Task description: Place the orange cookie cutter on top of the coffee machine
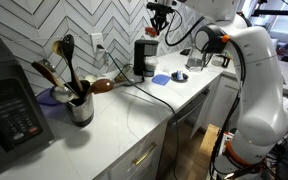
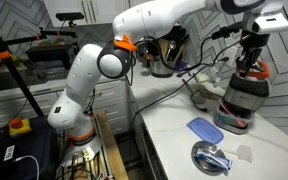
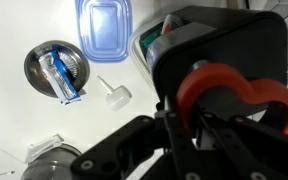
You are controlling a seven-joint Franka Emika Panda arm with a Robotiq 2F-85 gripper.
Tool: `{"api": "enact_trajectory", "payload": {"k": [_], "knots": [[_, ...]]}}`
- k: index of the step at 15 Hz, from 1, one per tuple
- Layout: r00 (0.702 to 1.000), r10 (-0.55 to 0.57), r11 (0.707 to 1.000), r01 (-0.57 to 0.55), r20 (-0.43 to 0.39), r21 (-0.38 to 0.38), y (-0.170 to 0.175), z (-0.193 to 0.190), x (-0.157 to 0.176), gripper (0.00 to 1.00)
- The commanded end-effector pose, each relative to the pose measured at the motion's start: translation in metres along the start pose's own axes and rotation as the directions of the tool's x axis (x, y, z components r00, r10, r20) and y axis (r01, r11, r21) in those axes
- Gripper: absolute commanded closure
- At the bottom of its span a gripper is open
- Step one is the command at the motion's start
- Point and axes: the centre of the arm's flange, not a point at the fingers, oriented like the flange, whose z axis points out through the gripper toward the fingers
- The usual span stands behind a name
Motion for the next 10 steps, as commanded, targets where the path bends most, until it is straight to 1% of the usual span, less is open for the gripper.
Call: {"api": "enact_trajectory", "payload": {"k": [1,3,10], "knots": [[1.0,0.02,1.0,-0.02,0.023,0.012,-0.04,-0.009,0.025,0.97],[1.0,0.02,1.0,-0.02,0.021,0.015,-0.045,-0.006,0.024,0.97],[0.999,0.023,1.0,-0.022,0.032,-0.011,-0.054,0.009,0.017,0.97]]}}
